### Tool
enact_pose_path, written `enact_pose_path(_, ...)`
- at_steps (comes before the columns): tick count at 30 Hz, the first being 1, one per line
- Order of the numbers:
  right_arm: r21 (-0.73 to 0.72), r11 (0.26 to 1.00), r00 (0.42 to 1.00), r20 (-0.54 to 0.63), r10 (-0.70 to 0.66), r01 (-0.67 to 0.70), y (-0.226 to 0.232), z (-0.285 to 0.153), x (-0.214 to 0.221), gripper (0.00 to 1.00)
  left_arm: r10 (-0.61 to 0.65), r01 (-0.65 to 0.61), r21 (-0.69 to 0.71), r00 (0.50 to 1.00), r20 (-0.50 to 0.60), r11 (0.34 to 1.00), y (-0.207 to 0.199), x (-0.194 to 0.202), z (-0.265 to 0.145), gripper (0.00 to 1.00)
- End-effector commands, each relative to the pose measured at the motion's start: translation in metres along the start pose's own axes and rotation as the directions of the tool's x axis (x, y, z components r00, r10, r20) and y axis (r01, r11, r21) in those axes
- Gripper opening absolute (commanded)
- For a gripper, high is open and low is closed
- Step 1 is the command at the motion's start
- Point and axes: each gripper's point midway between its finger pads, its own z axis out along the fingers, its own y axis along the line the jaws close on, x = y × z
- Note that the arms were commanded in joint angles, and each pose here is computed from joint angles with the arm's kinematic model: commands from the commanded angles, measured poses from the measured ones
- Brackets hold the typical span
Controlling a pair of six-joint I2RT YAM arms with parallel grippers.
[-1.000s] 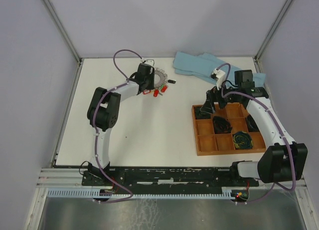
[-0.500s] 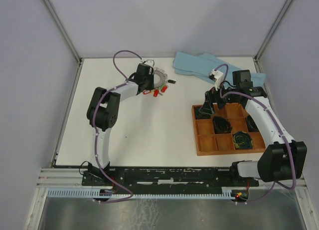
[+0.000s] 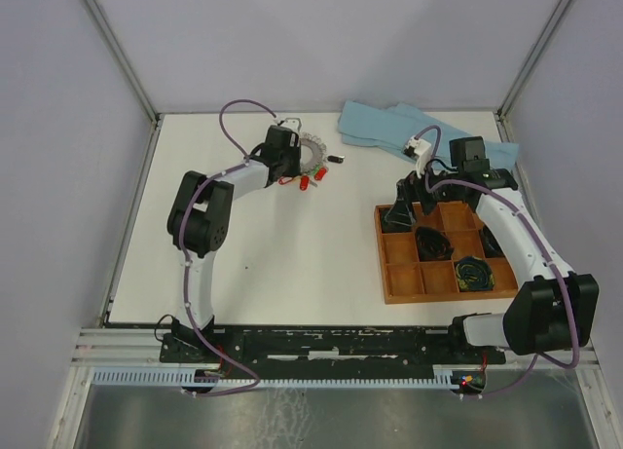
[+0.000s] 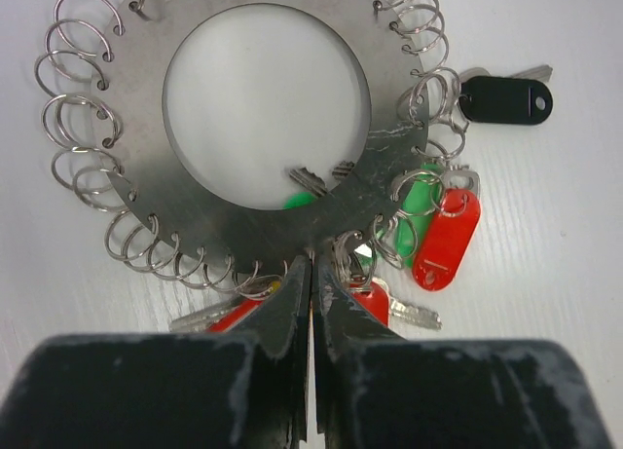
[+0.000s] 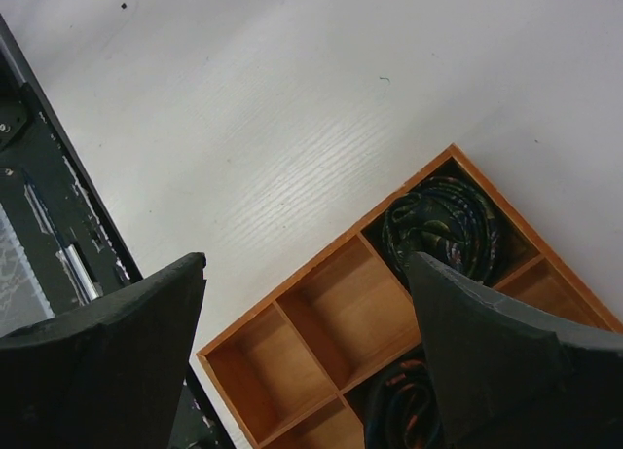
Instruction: Remove the keys from the keyring
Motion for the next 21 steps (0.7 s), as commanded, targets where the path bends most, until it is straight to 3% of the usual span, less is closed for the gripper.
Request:
enact_pose_path(1,-0.07,0.996,0.997,0.052,-0.051,0.055,0.013,0.003,-0.018,0.93,-0.051,0.038,0.089,0.987,0.151,0.995,-0.02,-0.054,-0.039,0.03)
enact_pose_path(12,-0.227,0.966,0.985,0.145,-0.091,0.122,0.056,0.015,-0.031,0.93,-0.191,0.081,0.346,0.935,0.298,0.935,-0.074,-0.089,-0.14,0.03)
enact_pose_path(21,-0.216,0.928,0.936,0.246,-0.251,0.305,0.081,0.027,-0.034,0.91,-0.382,0.17,0.625,0.898,0.221,0.762,-0.128,-0.041,-0.223,0.03)
